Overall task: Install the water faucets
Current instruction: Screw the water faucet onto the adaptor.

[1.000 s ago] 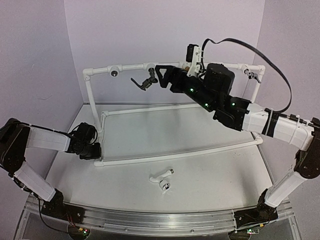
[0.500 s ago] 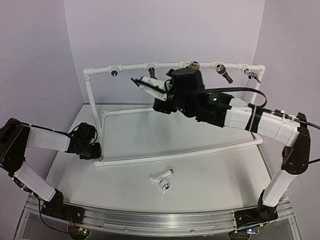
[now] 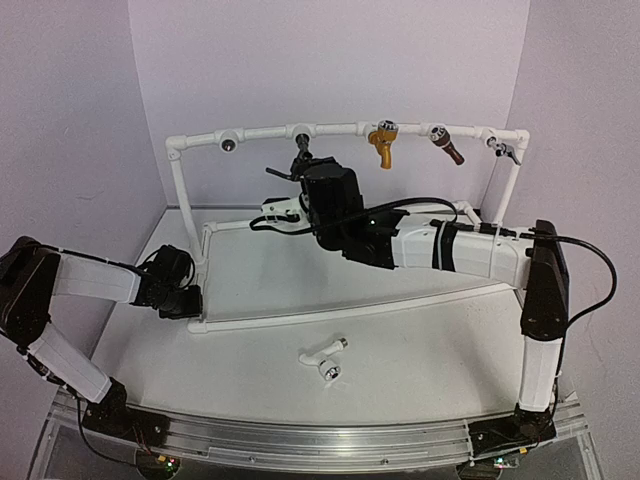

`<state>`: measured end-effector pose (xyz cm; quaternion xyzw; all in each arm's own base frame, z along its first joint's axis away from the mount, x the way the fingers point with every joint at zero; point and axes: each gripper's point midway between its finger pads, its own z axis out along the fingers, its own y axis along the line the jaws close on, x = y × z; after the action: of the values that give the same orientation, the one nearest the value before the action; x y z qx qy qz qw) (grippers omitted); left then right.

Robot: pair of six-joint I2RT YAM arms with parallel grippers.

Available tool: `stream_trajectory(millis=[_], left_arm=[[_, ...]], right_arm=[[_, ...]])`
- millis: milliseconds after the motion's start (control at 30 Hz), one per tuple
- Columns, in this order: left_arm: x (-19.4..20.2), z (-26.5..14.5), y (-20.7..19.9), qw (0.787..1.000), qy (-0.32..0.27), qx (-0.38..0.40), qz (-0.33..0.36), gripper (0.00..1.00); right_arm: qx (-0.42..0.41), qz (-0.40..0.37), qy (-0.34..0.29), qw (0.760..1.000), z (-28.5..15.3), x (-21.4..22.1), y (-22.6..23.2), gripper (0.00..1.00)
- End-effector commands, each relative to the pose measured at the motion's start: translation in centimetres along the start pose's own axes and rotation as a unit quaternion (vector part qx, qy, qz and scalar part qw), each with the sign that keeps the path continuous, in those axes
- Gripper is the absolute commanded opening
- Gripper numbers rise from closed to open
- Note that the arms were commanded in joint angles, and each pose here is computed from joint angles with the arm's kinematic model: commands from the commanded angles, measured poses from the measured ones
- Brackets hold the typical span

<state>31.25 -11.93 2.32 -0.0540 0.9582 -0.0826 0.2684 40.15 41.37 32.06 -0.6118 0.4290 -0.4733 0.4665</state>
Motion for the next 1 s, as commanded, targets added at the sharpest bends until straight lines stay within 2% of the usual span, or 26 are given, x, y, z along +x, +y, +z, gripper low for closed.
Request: stream_trajectory(millis=[0,133,267,467,667,967], left_arm=[[1.7,-0.7,-6.1,0.989,0.037,0.135,0.036,0.00],[1.7,-0.7,-6.1,0.989,0.039,0.136,0.037,0.00],[1.6,-0.6,-6.2,0.989,0.040,0.136,0.038,0.00],[1.7,-0.4,-6.1,0.989,0.044,0.133,0.038,0.00],[1.8,-0.4,-6.1,0.989,0.045,0.132,0.037,0.00],[1.8,-0.6,-5.9,0.990,0.041,0.133,0.034,0.00]], right_arm=[[0.091,0.063,0.030,0.993,-1.9,3.0,-7.8,0.98],[0.083,0.044,0.020,0.995,-3.8,4.0,-6.8,0.98],[0.077,0.004,-0.018,0.997,-6.3,3.3,-5.6,0.98],[0.090,-0.019,-0.060,0.994,-8.3,1.9,-6.7,0.95],[0.106,-0.033,-0.090,0.990,-7.3,0.0,-8.1,0.94],[0.104,-0.080,-0.052,0.990,-2.1,0.6,-8.0,0.92]])
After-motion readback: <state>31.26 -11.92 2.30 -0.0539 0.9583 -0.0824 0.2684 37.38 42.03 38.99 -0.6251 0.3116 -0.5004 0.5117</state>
